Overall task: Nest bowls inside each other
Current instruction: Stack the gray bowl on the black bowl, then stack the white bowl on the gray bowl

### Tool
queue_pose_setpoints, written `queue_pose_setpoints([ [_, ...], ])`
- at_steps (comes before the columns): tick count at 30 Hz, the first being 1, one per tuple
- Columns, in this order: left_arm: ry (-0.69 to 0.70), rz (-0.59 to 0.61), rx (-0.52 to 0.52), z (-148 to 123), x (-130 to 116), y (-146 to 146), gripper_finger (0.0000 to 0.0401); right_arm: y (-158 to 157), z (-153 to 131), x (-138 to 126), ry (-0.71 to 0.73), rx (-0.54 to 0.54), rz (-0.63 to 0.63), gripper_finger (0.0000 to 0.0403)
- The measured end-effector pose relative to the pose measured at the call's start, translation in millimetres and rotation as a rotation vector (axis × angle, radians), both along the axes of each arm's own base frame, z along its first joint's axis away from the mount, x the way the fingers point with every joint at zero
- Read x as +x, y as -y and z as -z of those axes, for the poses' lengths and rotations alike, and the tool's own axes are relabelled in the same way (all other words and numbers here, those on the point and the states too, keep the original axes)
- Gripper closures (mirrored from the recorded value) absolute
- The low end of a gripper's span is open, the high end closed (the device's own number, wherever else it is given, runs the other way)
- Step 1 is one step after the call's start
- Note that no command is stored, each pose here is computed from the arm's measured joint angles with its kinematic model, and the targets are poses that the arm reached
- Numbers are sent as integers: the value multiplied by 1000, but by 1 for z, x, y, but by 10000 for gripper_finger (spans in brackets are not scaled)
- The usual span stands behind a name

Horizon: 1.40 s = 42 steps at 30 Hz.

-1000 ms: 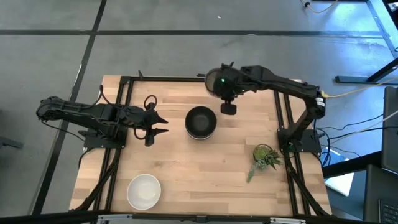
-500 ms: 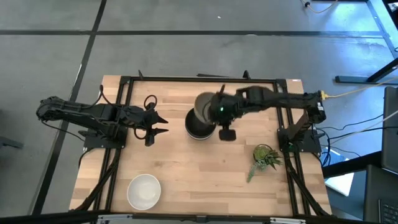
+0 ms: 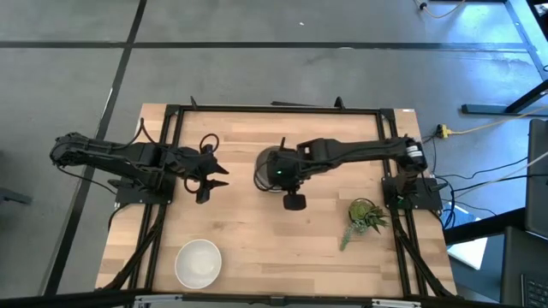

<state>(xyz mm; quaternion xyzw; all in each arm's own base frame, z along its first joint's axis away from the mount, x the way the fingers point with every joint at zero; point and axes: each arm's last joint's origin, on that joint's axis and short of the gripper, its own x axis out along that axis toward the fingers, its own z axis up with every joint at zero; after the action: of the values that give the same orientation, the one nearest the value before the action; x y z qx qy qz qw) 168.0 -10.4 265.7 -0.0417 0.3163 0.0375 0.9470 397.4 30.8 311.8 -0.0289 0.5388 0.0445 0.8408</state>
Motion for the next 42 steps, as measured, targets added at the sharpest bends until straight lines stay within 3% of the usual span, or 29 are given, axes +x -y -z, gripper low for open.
queue_pose_setpoints([
  [5, -17, -1, 0, 1, -1, 0, 235, 3, 11, 7, -23, 9, 32, 393],
  [19, -25, -2, 7, 2, -1, 0, 235, 3, 9, 9, 4, 76, 3, 292],
  [23, -25, -7, 13, 2, -1, 0, 235, 6, -5, 11, 53, -24, 19, 268],
  [27, -24, -7, 13, 2, -1, 0, 235, 9, -37, 8, 127, -128, 31, 260],
  [35, -1, 2, 3, -1, -4, 0, 235, 12, -94, -32, 224, -117, 38, 258],
  [42, 58, 5, -2, -10, -15, -1, 235, 14, -98, -82, 282, -139, 159, 258],
])
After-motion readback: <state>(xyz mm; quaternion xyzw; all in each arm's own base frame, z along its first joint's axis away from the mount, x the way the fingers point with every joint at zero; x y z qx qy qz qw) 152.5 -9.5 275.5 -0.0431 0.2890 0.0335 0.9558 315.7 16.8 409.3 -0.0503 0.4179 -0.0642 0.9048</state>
